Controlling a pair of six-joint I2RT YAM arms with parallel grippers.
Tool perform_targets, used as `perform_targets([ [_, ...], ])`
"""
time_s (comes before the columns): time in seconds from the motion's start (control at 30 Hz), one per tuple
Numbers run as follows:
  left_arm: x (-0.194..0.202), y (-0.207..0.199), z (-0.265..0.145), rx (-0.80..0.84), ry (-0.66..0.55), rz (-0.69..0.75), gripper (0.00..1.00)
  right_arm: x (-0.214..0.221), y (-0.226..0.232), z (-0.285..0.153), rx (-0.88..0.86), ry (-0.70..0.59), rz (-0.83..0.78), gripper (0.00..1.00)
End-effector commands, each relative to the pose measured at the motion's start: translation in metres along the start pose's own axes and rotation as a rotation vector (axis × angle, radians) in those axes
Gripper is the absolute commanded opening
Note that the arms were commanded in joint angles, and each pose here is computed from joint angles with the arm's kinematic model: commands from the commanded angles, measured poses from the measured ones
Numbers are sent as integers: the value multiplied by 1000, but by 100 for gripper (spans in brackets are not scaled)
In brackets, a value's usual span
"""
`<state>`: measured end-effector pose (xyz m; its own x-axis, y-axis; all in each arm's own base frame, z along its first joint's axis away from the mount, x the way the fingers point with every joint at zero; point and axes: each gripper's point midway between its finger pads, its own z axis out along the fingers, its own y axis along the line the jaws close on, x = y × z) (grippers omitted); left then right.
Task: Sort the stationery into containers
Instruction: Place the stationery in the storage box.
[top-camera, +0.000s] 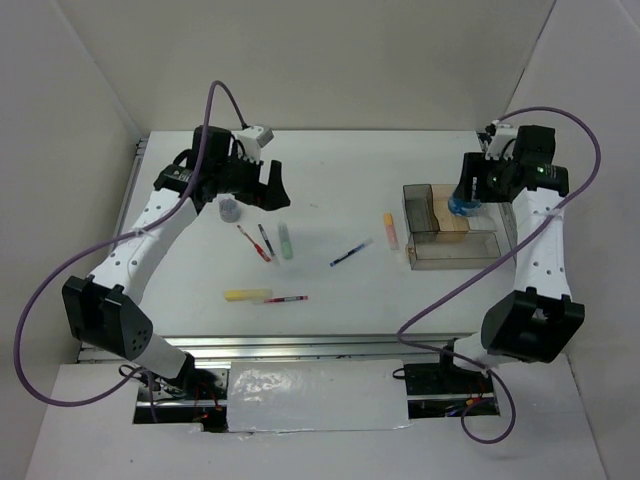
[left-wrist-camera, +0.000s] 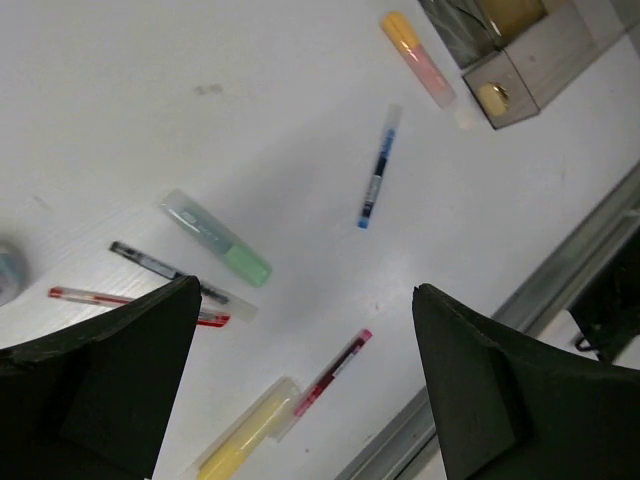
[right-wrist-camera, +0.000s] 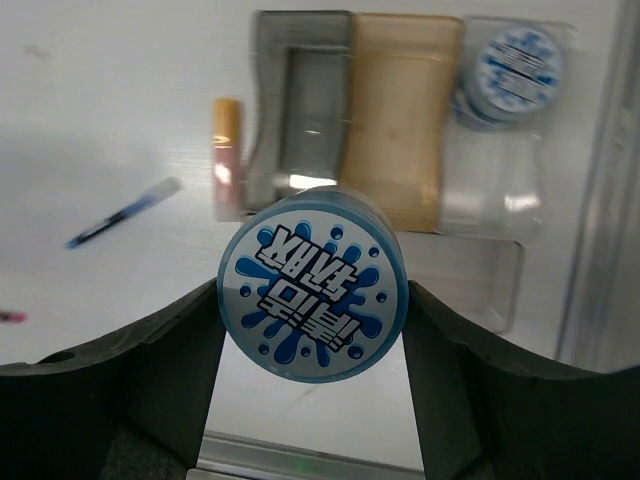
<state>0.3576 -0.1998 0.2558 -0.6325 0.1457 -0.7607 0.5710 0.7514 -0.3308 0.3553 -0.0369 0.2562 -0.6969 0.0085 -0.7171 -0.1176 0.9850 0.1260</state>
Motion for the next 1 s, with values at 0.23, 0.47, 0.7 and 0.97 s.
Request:
perform_targets([
  [0.23,-10,19,-11,-127,-33,-2,99,-19,-91,30,374,6,95,28],
  [0.47,-5,40,-14,-267,-51,-99,99,-21,-127,50,517,19,110,26],
  [0.7,3,37,-10,-237,-23,-92,99,-20,-133,75,502,35,146,24],
  [0.97,6,38,-8,-239,-13,-90,99,-13,-140,102,508,55,184,23],
])
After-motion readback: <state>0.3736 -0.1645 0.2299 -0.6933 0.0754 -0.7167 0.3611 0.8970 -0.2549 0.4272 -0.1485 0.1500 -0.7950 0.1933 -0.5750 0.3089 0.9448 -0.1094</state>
